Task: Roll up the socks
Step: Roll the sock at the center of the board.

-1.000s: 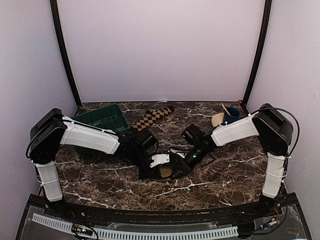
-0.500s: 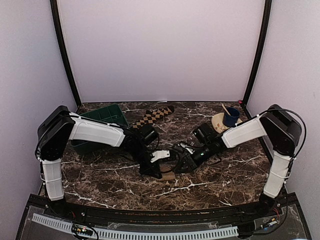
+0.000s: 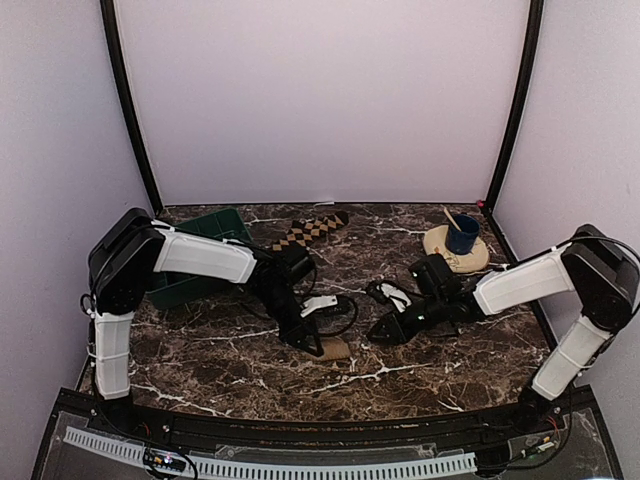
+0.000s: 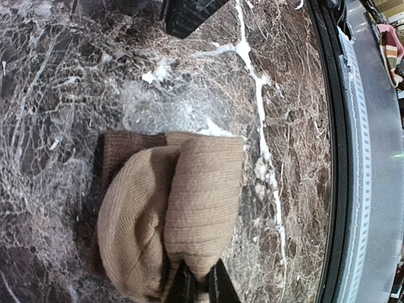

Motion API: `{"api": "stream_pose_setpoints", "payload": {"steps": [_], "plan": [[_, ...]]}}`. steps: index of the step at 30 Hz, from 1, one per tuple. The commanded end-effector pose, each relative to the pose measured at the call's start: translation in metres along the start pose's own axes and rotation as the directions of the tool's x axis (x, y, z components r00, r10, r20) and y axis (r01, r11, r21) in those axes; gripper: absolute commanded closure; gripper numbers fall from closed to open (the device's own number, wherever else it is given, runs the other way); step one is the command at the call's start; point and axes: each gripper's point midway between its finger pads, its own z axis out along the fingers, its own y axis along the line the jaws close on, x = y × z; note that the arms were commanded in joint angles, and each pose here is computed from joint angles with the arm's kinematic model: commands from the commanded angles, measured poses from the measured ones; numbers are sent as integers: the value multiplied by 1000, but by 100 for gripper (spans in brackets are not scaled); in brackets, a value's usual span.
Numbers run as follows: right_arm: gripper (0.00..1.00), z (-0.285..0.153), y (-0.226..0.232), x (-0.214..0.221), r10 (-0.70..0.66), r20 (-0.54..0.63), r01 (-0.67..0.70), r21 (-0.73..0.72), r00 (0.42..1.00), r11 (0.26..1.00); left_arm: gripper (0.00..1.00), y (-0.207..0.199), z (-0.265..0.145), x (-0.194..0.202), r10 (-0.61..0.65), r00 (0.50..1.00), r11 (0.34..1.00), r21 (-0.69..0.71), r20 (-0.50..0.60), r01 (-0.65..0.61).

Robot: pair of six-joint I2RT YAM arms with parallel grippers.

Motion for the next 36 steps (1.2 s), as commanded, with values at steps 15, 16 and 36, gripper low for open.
{"api": "stream_pose_setpoints", "payload": {"steps": [15, 16, 36], "plan": [[66, -17, 43, -9, -514, 40, 450, 425, 857, 785, 100, 10, 13, 38, -221, 965, 962, 127, -143, 240], [66, -15, 46, -8, -537, 23, 476, 431, 843, 767, 100, 8, 12, 36, -227, 964, 959, 143, -139, 246], [60, 42, 82, -3, -769, -222, 783, 359, 600, 507, 100, 13, 11, 38, -274, 951, 935, 193, -147, 299]]}}
